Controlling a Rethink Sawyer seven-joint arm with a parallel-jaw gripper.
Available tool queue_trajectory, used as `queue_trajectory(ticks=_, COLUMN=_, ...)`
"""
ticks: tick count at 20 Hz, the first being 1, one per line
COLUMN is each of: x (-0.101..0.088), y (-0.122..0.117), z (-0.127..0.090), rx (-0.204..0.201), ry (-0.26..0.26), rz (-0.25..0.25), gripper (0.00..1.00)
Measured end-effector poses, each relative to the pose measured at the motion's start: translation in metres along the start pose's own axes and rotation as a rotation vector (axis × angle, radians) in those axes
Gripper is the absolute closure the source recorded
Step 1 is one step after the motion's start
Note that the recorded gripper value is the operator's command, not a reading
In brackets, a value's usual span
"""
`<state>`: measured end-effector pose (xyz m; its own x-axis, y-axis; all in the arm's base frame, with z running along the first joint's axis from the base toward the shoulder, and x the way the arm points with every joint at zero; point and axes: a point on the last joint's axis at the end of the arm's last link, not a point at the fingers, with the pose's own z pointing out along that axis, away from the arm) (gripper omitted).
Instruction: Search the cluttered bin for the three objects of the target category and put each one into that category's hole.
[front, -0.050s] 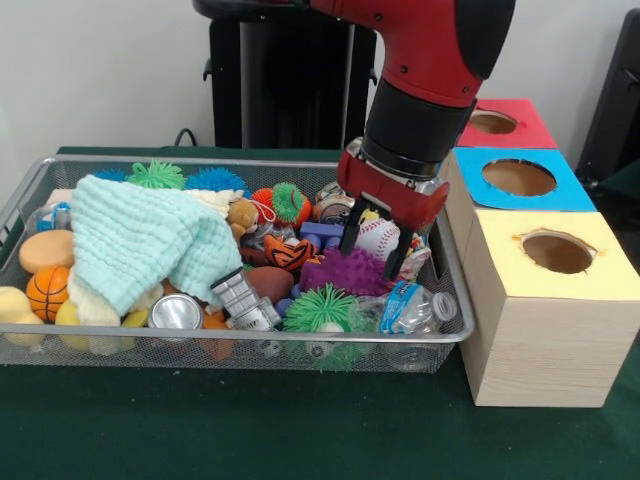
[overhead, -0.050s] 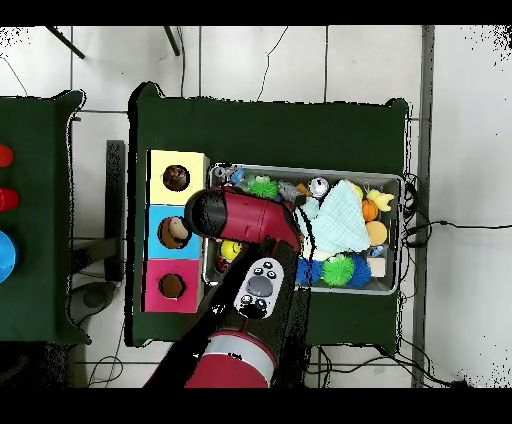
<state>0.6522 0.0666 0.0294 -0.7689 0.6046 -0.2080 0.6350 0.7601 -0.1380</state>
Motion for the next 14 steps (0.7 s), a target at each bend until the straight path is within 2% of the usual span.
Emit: queue_trajectory(ticks=14, x=0.0087, y=-0.0046, z=0.0, rx=0.008, ry=0.014, rz=0.0, gripper=0.0)
